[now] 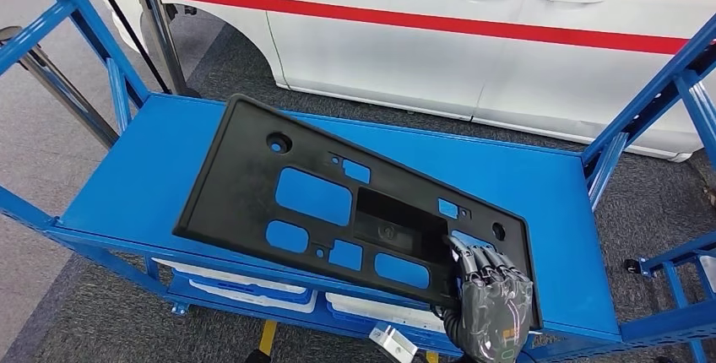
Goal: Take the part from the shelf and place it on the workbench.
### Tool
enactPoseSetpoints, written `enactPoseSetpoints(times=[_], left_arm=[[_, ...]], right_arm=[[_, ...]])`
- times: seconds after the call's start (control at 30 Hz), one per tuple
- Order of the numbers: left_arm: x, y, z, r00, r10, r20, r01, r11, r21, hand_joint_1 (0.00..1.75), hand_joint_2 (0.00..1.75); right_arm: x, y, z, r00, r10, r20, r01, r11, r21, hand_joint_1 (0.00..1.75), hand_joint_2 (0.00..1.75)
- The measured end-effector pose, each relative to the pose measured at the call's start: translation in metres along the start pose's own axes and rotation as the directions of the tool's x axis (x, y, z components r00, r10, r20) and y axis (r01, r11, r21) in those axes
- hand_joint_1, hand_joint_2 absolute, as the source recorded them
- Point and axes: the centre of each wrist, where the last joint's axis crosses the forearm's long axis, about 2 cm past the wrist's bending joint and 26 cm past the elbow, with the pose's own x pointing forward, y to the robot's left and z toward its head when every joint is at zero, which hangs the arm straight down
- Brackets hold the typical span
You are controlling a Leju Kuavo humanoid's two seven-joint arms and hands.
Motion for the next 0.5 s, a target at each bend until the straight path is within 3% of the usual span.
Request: enactPoseSetpoints(times=[0.5], left_arm=[[0.0008, 0.0001, -0.0002, 1.0, -0.021, -0.012, 0.021, 1.0, 0.018, 0.0, 1.75]], right_arm=[[0.0017, 0.0032, -0.0002, 1.0, -0.006, -0.023, 0.006, 1.0, 0.007, 1.75, 1.75]])
